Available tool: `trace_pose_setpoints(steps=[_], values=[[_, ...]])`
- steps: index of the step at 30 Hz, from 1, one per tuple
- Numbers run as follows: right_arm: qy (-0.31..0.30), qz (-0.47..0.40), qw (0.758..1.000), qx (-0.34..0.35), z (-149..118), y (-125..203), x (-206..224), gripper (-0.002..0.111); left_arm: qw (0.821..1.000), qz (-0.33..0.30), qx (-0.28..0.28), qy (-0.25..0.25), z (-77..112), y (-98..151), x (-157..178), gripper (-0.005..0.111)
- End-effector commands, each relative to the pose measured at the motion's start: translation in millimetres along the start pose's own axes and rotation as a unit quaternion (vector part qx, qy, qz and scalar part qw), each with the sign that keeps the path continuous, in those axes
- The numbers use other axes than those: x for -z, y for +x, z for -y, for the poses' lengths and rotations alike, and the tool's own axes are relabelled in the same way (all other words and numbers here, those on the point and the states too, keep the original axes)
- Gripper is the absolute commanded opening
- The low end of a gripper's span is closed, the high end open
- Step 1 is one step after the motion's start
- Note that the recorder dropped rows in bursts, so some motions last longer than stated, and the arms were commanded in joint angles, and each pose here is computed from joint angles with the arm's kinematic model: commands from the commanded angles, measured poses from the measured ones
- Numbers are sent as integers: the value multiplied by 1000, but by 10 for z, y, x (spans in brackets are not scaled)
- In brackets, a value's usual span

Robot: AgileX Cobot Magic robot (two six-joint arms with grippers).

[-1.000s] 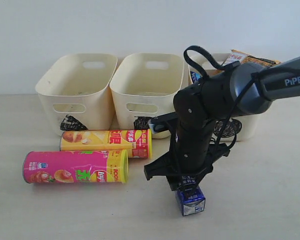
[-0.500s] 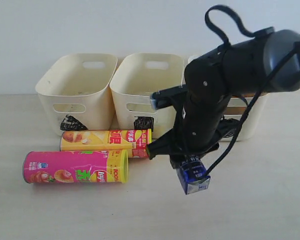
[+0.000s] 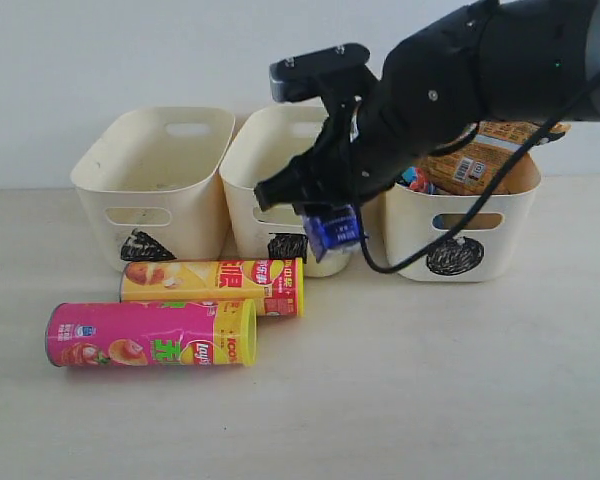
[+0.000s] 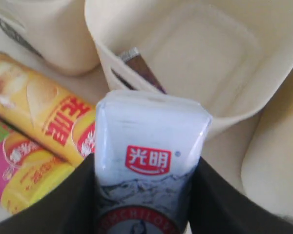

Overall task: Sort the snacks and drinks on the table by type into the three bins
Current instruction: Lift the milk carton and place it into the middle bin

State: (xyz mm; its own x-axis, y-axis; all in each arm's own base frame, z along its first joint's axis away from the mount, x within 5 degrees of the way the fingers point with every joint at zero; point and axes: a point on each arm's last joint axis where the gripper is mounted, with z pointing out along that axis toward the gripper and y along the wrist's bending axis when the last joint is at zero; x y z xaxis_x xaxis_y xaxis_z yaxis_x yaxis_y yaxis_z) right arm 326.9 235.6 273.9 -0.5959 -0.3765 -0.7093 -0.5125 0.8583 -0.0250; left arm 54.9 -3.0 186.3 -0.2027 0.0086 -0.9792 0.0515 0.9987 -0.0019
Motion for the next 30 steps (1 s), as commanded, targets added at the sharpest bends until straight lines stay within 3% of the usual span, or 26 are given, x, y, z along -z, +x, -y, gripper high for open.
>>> trace_pose_setpoints(steps=[1,12,21,30], values=[[20,82,996,8,214,-343,51,1,1000,7,0,-2,-2,-17,5,4],[23,190,981,10,443,-646,-391,1,1000,7,0,-2,-2,-17,5,4],[24,205,977,48,426,-688,-867,1,1000,7,0,-2,-2,-17,5,4],[28,218,975,43,512,-709,-1041,1,1000,7,0,-2,-2,-17,5,4]])
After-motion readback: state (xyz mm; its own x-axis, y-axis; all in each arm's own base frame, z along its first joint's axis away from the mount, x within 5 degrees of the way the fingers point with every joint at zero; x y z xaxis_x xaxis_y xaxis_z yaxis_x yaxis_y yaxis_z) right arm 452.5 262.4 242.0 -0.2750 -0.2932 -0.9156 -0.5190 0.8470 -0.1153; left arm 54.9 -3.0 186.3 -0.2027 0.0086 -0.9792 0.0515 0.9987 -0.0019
